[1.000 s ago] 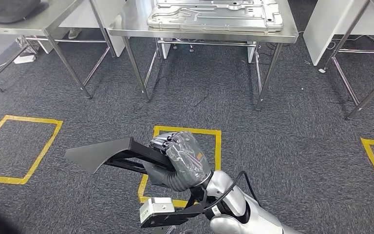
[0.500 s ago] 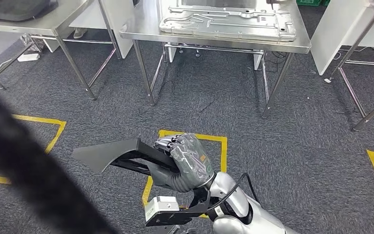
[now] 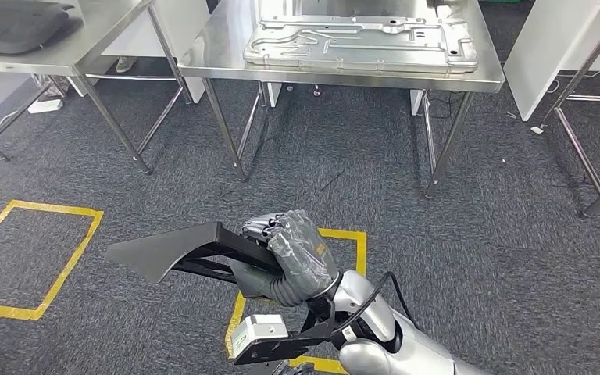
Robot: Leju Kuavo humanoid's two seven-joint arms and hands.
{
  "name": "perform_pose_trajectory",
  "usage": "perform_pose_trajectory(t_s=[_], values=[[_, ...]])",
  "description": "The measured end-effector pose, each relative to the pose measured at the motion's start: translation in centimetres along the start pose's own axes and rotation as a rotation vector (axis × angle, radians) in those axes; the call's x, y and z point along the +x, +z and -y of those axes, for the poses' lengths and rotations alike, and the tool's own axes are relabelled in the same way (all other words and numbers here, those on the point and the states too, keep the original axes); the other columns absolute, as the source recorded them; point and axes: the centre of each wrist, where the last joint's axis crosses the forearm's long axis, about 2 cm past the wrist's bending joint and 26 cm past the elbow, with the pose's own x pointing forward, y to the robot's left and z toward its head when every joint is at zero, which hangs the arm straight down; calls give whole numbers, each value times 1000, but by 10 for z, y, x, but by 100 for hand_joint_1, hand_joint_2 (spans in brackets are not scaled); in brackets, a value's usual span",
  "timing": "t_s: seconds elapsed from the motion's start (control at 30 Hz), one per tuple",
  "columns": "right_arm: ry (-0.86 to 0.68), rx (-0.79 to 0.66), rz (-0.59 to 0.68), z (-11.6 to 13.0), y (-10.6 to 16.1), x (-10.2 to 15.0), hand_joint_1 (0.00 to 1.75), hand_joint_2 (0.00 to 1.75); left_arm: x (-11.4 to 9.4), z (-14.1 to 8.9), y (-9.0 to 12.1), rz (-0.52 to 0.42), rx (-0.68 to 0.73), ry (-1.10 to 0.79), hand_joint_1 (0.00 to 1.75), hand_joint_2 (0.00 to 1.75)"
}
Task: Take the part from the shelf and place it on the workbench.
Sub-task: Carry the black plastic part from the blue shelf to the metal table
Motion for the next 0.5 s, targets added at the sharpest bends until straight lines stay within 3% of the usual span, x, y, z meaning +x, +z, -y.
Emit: perform_pose_trajectory(t_s=[0.5], values=[[49, 2, -48, -3, 8, -4, 175, 175, -6, 4, 3, -24, -33, 13, 0, 175]])
